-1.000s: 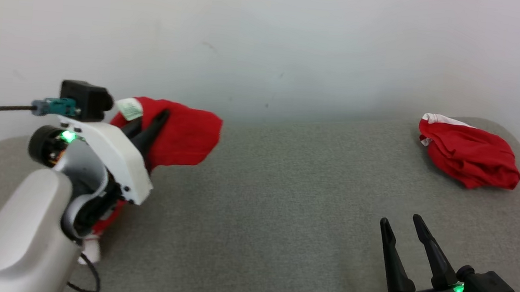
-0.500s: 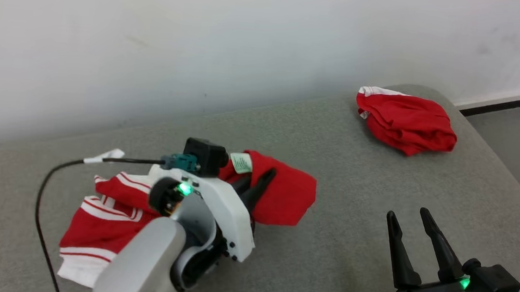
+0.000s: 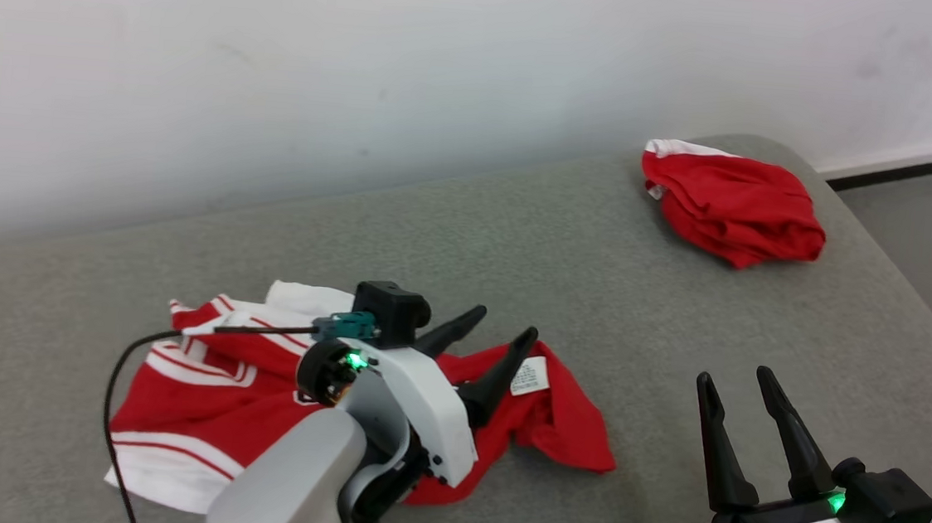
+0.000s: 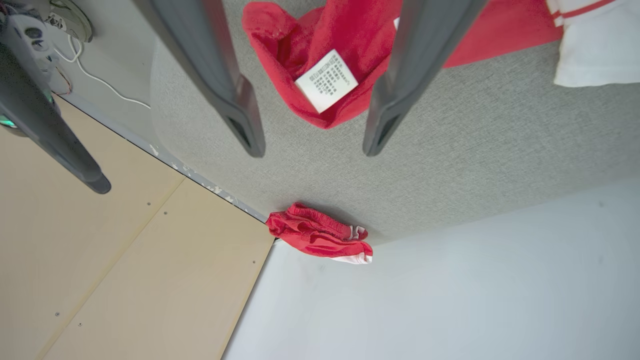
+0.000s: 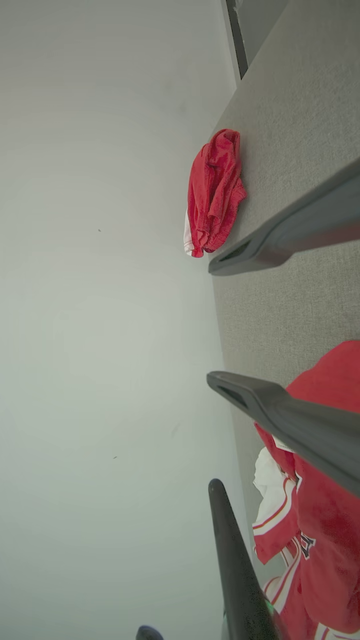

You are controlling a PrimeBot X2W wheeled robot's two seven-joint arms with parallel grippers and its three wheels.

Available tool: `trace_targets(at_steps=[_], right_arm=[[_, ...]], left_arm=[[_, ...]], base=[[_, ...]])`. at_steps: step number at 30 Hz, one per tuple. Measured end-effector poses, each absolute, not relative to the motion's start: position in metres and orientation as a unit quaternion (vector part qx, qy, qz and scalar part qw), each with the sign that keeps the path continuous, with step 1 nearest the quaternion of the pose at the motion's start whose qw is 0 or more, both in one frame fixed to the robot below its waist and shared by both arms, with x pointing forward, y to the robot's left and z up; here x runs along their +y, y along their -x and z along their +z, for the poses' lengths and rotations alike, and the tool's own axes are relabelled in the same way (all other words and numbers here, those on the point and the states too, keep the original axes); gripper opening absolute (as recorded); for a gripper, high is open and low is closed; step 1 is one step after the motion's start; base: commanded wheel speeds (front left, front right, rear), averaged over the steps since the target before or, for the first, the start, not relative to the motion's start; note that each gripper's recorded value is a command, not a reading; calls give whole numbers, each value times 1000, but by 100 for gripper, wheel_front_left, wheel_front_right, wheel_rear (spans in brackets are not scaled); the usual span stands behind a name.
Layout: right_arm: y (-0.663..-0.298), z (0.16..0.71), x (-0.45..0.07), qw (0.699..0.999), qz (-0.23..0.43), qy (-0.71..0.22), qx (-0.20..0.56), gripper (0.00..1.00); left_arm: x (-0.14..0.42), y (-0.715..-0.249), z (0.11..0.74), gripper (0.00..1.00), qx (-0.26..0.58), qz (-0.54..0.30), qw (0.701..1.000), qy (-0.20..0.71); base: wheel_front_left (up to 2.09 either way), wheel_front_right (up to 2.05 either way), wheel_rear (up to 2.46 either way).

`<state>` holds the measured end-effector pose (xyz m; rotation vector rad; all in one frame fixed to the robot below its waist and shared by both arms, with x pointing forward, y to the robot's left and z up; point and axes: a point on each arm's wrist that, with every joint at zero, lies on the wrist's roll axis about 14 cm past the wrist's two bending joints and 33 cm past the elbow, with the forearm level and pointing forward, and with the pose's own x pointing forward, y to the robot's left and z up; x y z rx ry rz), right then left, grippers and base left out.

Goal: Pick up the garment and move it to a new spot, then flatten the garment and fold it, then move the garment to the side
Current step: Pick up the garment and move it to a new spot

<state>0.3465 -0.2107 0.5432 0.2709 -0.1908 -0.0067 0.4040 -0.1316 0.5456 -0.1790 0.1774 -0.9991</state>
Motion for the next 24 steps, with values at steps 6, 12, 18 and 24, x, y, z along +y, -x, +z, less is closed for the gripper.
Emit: trace_targets(at_steps=[6, 12, 18, 24], right_arm=[[-356, 545, -188, 986, 37, -133, -93, 100], [-365, 547, -166, 984, 73, -133, -93, 100], [-368, 548, -149, 982, 99, -135, -91, 100], [-365, 545, -146, 981, 103, -137, -86, 100]], left_arm=[[-78, -425, 567, 100, 13, -417, 904, 94], [-3, -437, 576, 100, -46, -317, 941, 109], [63, -432, 566, 100, -59, -229, 965, 115], [118, -419, 573, 100, -95, -144, 980, 101]], base=[[0, 0, 0], [0, 0, 0], [0, 0, 0], [0, 0, 0]])
